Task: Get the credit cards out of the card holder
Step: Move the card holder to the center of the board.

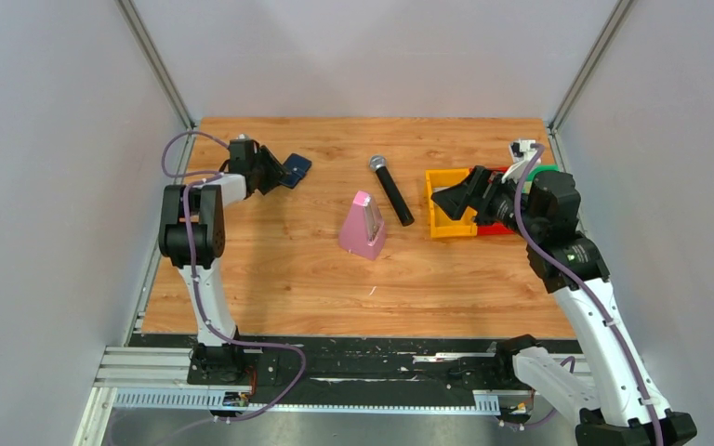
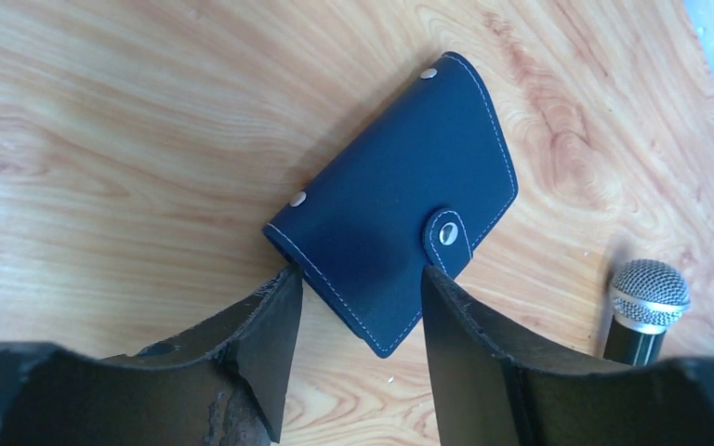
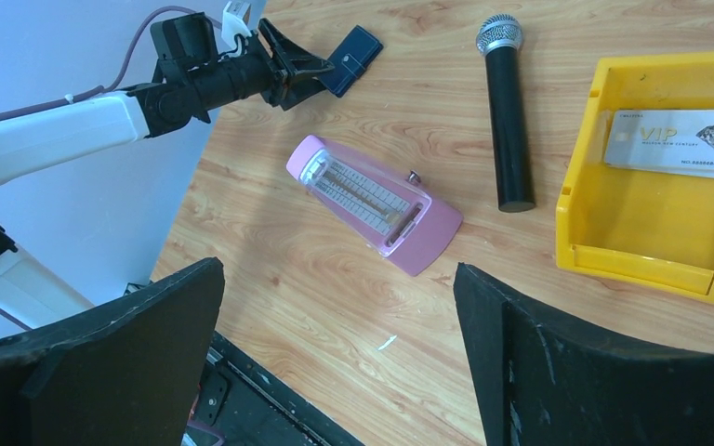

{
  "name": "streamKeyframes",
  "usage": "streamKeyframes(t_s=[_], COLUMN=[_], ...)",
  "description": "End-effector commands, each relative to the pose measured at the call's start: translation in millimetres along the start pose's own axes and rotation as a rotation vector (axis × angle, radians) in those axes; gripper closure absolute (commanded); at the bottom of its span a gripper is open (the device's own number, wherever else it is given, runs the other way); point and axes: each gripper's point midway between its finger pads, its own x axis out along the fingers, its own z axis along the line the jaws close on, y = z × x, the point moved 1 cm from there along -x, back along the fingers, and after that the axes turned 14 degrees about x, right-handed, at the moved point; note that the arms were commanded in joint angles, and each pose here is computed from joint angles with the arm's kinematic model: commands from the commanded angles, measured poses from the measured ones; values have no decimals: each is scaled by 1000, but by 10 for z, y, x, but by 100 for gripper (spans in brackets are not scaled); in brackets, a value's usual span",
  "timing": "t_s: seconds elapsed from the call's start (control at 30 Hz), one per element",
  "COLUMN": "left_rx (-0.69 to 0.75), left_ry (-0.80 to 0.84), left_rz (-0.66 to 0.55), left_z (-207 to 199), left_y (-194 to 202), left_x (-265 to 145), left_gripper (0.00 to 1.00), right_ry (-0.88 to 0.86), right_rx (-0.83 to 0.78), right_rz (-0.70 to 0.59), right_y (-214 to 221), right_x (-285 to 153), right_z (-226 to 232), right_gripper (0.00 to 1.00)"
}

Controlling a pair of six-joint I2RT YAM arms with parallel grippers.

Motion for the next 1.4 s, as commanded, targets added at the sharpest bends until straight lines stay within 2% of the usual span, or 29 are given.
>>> streamKeyframes(t_s=[0.0, 0.1, 0.33, 0.4, 0.6, 0.8, 1.0, 1.2, 1.37], left_rx=[-38, -60, -47, -46, -37, -6, -2, 11, 22], left_ry=[32, 34, 39, 50, 60, 33, -30, -3, 26], left_rz=[-17, -25, -18, -19, -41, 4, 65, 121, 117], left_z=[-22, 76, 108, 96, 27, 33, 159, 143, 76], left_y=[-63, -117, -100, -98, -135, -18, 337, 690, 865], left_x=[124, 124, 23, -32, -261, -562, -996, -1446, -1884], left_gripper=[44, 52, 96, 100, 100, 100, 100, 100, 100], right_ry=[-42, -35, -6, -7, 12, 31, 35, 33, 30], right_rx=[-3, 1, 31, 36, 43, 75, 82, 87, 91], right_rz=[-35, -41, -24, -26, -22, 21, 35, 58, 72], right_y=[-93, -96, 2, 19, 61, 191, 234, 297, 335], right_x=[-4, -3, 3, -14, -21, -4, 3, -8, -26], right_z=[112, 95, -15, -20, -78, -168, -197, -211, -212], right_gripper=[3, 4, 4, 5, 5, 6, 7, 9, 10])
